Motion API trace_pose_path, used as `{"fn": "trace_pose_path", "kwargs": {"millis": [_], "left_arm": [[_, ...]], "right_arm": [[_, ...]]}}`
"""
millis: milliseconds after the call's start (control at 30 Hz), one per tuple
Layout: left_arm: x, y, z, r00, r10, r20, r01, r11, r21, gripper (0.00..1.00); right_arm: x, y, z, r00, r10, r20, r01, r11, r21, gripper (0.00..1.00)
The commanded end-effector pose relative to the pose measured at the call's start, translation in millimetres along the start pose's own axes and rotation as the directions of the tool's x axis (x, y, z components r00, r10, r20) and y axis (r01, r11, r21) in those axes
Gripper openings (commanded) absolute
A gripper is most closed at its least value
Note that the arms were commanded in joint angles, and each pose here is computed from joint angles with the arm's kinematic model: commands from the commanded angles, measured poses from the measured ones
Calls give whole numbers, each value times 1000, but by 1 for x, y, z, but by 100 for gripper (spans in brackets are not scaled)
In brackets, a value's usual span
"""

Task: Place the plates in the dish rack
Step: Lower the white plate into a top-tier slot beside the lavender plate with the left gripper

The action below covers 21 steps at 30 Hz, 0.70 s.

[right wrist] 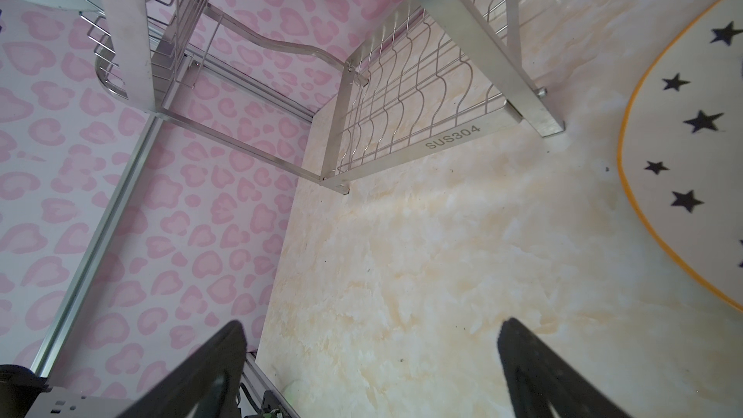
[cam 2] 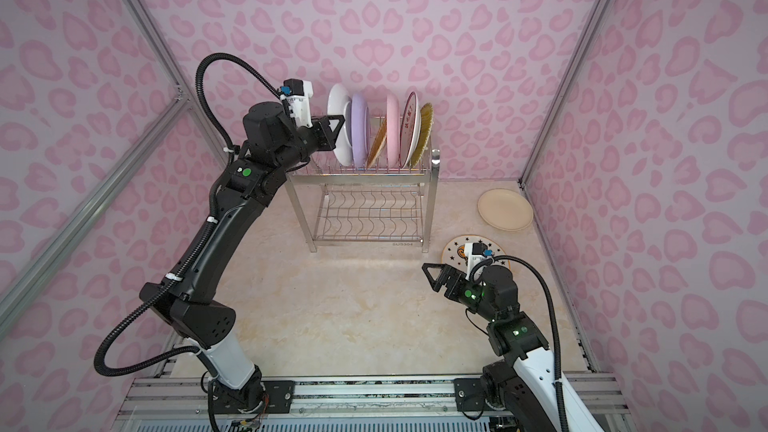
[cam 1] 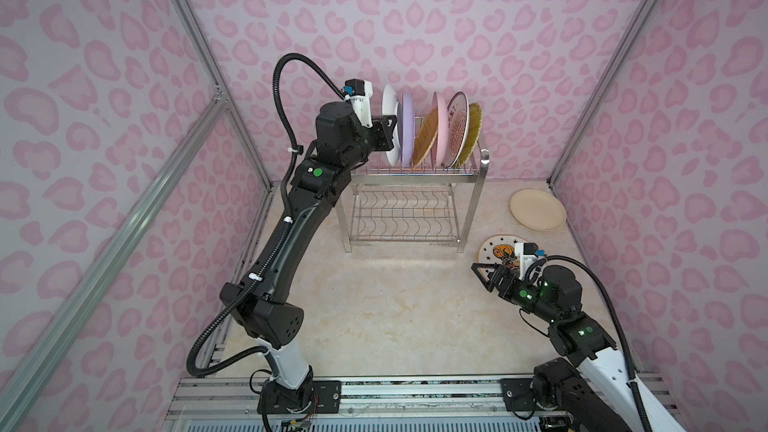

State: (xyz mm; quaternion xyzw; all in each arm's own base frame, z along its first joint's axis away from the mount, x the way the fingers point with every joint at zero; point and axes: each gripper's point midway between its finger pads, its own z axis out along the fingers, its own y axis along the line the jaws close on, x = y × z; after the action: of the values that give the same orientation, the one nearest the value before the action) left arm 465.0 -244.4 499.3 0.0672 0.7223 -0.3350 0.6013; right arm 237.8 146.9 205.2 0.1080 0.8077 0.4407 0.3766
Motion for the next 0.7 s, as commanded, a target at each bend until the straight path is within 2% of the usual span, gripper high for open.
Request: {"fn": "trace_pose_path", "kwargs": {"millis": [0,667], "left_arm": [[-9,4,2,998,49,42,-47,998,-37,4],[12,24,18,997,74,1,-73,989,-128,4]], "right_arm": [[-2,0,1,1000,-1,13,1,1000,-6,98],[0,-2,2,1000,9,11,-9,1000,-5,98]]}}
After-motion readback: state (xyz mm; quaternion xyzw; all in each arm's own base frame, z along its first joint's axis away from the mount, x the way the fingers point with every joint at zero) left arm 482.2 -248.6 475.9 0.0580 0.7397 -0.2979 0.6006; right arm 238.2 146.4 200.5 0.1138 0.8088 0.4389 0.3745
